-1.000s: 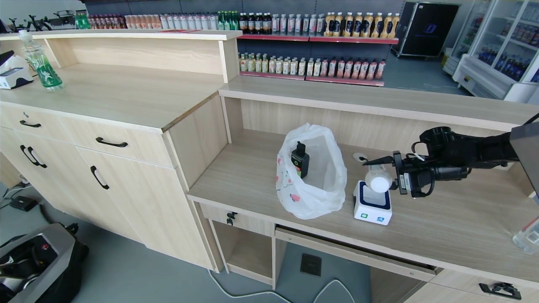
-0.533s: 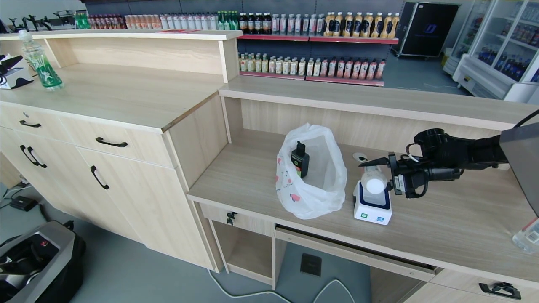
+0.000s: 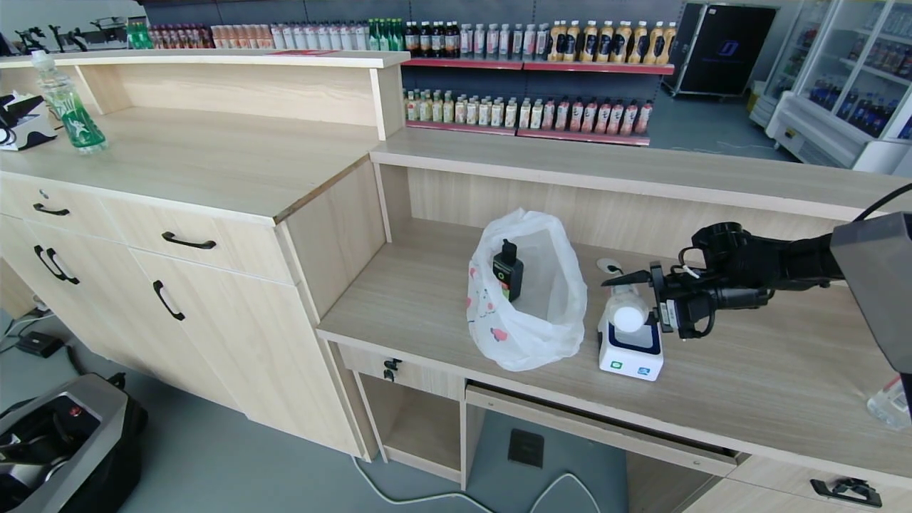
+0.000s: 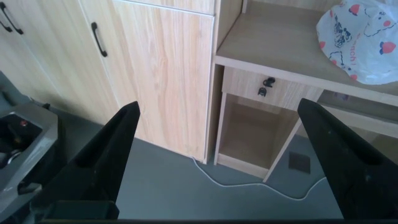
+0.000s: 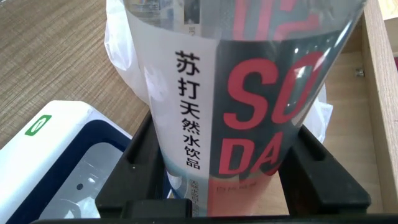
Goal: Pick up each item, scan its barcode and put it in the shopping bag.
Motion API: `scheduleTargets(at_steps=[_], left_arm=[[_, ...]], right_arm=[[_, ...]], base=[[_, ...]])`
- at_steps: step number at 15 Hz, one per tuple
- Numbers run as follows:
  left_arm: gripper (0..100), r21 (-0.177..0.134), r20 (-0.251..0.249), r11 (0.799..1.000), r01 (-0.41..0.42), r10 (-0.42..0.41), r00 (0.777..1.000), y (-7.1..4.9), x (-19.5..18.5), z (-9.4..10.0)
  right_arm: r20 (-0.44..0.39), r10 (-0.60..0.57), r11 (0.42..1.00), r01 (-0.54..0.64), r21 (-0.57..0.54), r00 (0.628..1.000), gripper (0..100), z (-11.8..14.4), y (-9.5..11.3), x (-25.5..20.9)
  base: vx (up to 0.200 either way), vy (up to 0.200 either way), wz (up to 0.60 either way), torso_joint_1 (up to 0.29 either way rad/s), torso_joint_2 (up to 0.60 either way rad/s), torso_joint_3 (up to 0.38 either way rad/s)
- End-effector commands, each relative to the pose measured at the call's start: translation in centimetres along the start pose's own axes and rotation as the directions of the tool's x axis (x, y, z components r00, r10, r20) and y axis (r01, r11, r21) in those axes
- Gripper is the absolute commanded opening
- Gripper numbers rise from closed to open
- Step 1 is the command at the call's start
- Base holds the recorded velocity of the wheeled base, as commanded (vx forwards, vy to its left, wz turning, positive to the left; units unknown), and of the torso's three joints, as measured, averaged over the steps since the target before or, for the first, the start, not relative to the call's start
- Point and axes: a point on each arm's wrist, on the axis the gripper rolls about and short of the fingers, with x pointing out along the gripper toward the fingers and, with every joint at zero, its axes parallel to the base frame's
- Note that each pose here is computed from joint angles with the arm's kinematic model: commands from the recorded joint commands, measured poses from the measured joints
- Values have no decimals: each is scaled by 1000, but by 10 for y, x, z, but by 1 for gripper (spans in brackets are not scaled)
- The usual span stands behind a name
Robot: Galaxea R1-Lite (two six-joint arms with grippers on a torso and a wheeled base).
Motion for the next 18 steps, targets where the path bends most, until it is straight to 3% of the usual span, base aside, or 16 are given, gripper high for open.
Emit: scheduleTargets(at_steps=[1,16,18], left_arm=[[100,0,0,1000,-1,1,1000,0,0,0],[100,0,0,1000,-1,1,1000,0,0,0],[100,0,0,1000,-1,1,1000,0,0,0]], right_arm=[[-1,-1,1000,1,0,1000,0,-1,0,-1],[10,1,1000,-1,-1,1000,0,3,-3,3],[1,-8,1000,8,-13,1000,0,11,-14,-6]], base=[[0,0,0,0,0,0],[0,0,0,0,0,0],[0,0,0,0,0,0]])
